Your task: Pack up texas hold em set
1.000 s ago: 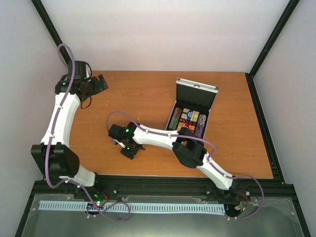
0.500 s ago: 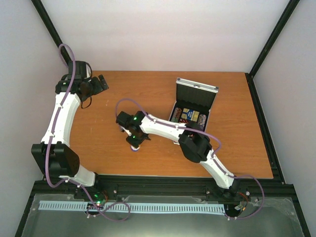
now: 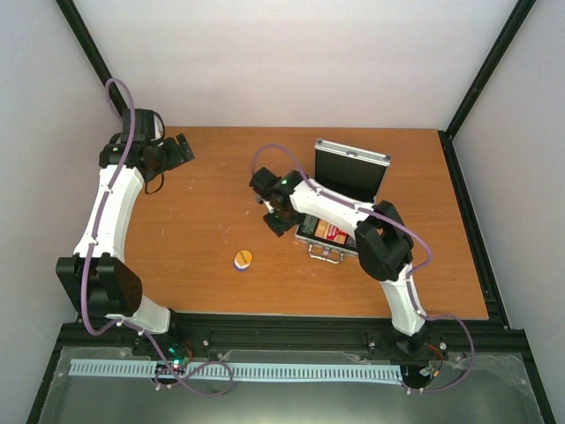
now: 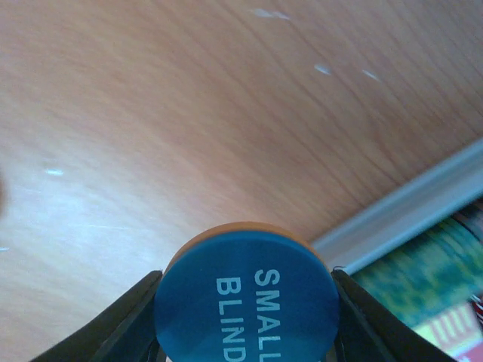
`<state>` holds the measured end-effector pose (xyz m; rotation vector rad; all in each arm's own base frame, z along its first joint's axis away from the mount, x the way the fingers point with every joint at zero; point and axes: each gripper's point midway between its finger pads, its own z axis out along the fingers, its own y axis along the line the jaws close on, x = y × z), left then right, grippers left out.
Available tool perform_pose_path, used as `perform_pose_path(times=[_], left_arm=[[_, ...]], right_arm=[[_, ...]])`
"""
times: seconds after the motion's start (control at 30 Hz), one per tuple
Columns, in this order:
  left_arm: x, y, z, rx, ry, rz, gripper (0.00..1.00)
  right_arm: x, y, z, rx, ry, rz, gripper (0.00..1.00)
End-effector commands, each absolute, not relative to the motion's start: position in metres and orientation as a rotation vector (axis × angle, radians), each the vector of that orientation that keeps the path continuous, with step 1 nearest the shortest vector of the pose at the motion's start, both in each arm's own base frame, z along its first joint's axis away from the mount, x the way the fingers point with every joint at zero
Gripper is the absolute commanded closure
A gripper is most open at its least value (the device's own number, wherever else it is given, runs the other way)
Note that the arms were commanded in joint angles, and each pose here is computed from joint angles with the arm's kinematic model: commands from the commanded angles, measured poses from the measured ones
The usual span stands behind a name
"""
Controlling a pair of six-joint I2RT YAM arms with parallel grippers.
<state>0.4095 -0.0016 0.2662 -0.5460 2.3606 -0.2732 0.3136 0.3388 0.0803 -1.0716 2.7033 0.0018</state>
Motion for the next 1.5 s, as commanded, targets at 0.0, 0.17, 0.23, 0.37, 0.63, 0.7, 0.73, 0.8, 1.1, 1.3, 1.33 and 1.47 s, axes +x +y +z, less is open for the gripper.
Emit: perform_pose_path(times=[0.0, 0.17, 0.23, 0.37, 0.63, 0.7, 0.73, 0.8, 1.1, 1.3, 1.33, 1.47], left_arm=[[0.415, -0.001, 0.268, -0.523, 2.354, -0.28, 0.0], [0.415, -0.001, 0.265, -0.521, 2.363, -0.279, 0.0], [0.415, -0.001, 0.263, -0.522, 2.37, -0.278, 0.0], [0.416, -0.001, 0.259, -0.524, 2.38, -0.278, 0.0], [0.419, -0.001, 0.254, -0.532, 2.391, -0.274, 0.0], [0.42, -0.001, 0.253, -0.532, 2.392, -0.274, 0.0], [0.42, -0.001, 0.253, -0.531, 2.393, -0.273, 0.0], [0.42, -0.001, 0.251, -0.533, 2.399, -0.274, 0.0], [0.424, 0.0, 0.249, -0.528, 2.408, -0.263, 0.0], [0.428, 0.0, 0.248, -0.516, 2.416, -0.26, 0.0], [0.428, 0.0, 0.247, -0.515, 2.418, -0.259, 0.0], [0.431, -0.002, 0.245, -0.51, 2.423, -0.272, 0.0]], right_arm=[[0.342, 0.287, 0.091, -0.915, 2.712, -0.125, 0.7], [0.362, 0.241, 0.096, -0.777, 2.726, -0.185, 0.7], [0.367, 0.228, 0.096, -0.735, 2.729, -0.197, 0.69], [0.373, 0.204, 0.086, -0.69, 2.758, -0.229, 0.69], [0.387, 0.17, 0.067, -0.62, 2.795, -0.277, 0.69], [0.391, 0.165, 0.065, -0.605, 2.796, -0.279, 0.69], [0.394, 0.164, 0.064, -0.597, 2.792, -0.279, 0.68], [0.398, 0.162, 0.063, -0.589, 2.788, -0.273, 0.68], [0.406, 0.165, 0.046, -0.593, 2.815, -0.251, 0.55], [0.409, 0.167, 0.051, -0.576, 2.804, -0.232, 0.26], [0.409, 0.167, 0.054, -0.567, 2.801, -0.225, 0.22], [0.405, 0.171, 0.07, -0.546, 2.788, -0.167, 0.17]])
